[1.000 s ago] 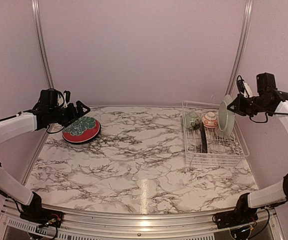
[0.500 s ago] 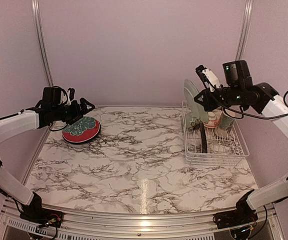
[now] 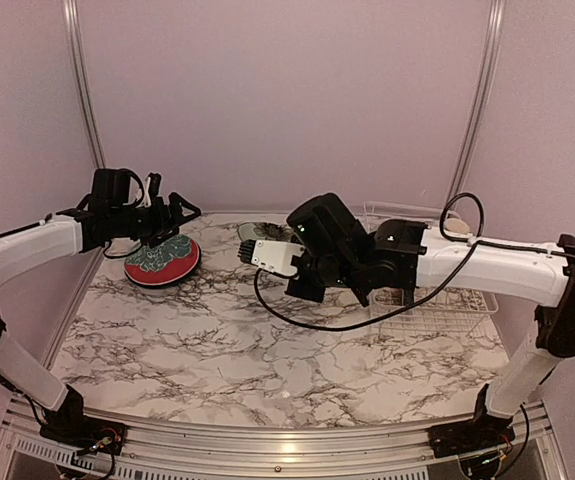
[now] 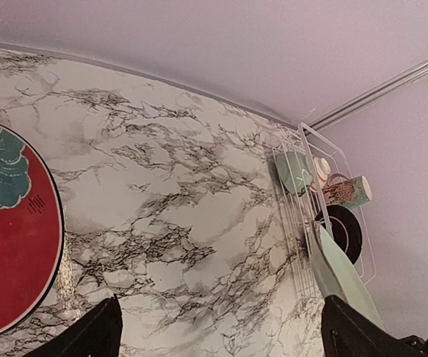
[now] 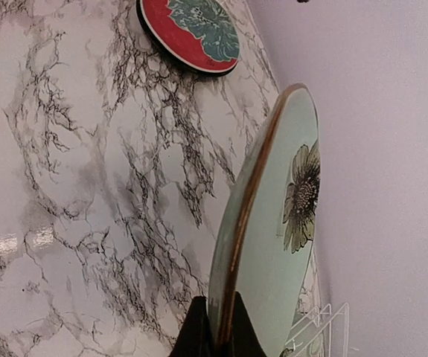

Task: Unload the mixed dishes from the dish rack
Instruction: Pass from the right arm to the left

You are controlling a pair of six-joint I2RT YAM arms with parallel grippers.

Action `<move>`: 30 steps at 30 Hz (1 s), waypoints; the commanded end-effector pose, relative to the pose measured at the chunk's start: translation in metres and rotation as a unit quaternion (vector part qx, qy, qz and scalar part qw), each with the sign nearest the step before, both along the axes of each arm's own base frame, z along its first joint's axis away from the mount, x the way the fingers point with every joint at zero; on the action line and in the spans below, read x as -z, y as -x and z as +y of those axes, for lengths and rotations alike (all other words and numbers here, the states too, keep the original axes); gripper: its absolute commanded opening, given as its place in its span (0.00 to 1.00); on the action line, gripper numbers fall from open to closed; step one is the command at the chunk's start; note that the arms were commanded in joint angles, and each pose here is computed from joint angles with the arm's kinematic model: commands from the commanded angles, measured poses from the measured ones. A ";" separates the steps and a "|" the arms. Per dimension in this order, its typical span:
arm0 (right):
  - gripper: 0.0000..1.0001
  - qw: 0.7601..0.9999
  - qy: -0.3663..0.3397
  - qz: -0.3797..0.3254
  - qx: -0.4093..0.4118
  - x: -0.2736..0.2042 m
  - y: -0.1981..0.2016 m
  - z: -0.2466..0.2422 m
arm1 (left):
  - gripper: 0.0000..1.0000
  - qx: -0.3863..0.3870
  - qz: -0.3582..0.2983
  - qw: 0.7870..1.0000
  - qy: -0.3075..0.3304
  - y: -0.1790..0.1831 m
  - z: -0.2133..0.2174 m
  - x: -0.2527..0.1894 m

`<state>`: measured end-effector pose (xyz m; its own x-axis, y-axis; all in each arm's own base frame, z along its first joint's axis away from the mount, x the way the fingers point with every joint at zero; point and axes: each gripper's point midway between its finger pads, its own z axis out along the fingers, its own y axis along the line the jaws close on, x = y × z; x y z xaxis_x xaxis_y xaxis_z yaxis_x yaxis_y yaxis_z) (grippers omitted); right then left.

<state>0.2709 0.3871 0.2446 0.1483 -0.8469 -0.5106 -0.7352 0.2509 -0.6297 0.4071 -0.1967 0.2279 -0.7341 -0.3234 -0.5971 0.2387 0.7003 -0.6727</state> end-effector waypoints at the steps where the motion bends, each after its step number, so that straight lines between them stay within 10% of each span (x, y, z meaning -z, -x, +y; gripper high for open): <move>1: 0.00 0.995 -0.007 -0.098 0.000 -0.030 -0.014 0.018 | 0.95 0.037 0.034 0.999 -0.022 0.007 -0.019 0.016; 15: 0.00 0.994 0.029 -0.104 -0.015 0.006 -0.002 0.031 | 0.89 0.178 0.098 0.978 -0.053 0.034 -0.117 0.060; 30: 0.00 0.994 0.038 -0.101 -0.010 0.016 0.001 0.022 | 0.48 0.216 0.109 0.970 -0.024 0.042 -0.142 0.057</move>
<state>0.2636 0.4048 0.1828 0.2506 -0.9122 -0.3242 -0.6736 0.0762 -0.7351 0.3621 -0.3377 0.1685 -0.9039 0.0583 -0.4238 0.3683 0.6101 -0.7015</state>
